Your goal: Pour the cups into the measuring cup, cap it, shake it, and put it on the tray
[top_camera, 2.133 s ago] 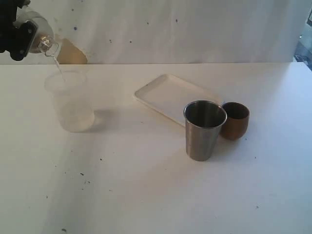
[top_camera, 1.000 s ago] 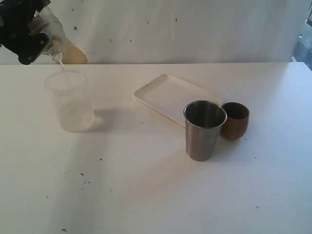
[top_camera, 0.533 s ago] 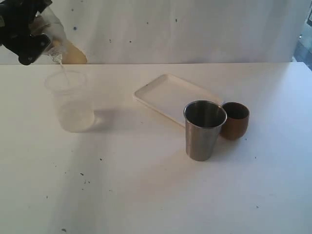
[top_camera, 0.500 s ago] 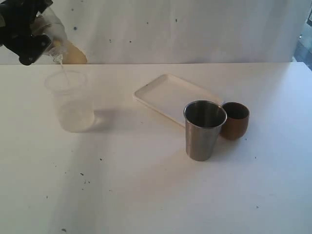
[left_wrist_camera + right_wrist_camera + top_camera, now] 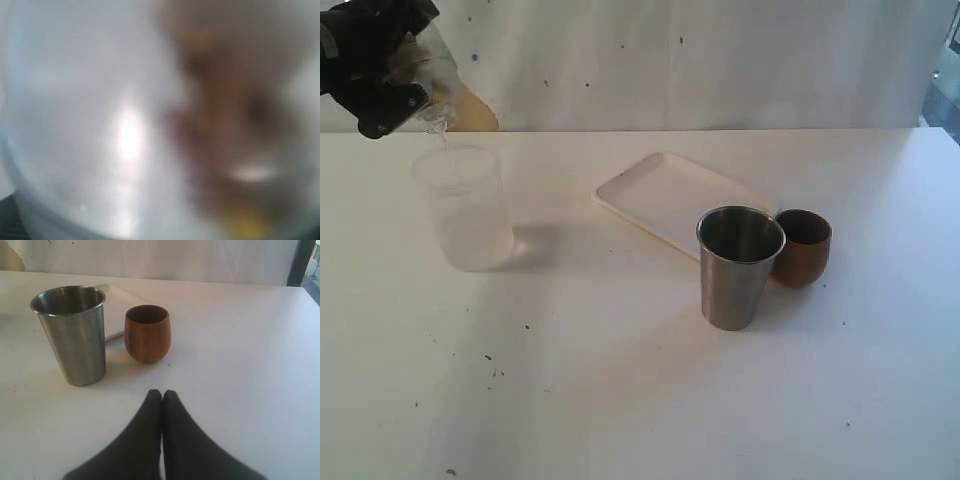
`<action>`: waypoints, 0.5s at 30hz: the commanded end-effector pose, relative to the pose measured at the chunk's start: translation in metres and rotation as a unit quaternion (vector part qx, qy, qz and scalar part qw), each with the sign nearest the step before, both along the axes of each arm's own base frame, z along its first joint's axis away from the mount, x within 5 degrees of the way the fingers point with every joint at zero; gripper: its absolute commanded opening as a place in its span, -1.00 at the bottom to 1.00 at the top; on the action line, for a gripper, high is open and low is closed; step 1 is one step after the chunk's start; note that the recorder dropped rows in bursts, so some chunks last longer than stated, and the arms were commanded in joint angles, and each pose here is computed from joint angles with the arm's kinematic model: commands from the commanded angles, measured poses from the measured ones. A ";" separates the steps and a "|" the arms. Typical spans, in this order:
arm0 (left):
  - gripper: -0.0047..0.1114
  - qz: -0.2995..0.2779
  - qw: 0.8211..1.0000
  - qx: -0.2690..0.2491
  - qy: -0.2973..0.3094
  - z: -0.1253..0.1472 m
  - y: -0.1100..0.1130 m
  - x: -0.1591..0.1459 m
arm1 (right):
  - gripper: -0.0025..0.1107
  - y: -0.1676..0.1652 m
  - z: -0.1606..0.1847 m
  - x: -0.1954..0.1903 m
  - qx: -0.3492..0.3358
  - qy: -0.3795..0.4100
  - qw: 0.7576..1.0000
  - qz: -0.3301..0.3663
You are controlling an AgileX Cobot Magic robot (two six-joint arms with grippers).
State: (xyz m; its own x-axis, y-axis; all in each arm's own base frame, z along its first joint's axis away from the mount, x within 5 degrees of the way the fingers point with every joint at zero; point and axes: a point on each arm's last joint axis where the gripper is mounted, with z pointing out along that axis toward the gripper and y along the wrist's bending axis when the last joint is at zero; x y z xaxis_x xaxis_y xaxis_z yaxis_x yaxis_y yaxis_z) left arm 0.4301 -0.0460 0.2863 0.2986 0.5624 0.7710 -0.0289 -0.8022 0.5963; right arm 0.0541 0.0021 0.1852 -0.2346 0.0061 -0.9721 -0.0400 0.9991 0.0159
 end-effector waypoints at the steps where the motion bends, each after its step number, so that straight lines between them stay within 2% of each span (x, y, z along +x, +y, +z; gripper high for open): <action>1: -0.92 -0.008 1.000 0.004 -0.022 0.011 -0.002 -0.001 | -0.96 0.000 0.000 0.000 0.000 -0.005 1.000 -0.001; 15: -0.92 -0.006 1.000 -0.003 -0.020 0.011 -0.002 -0.001 | -0.96 0.000 0.000 0.000 0.000 -0.005 1.000 -0.001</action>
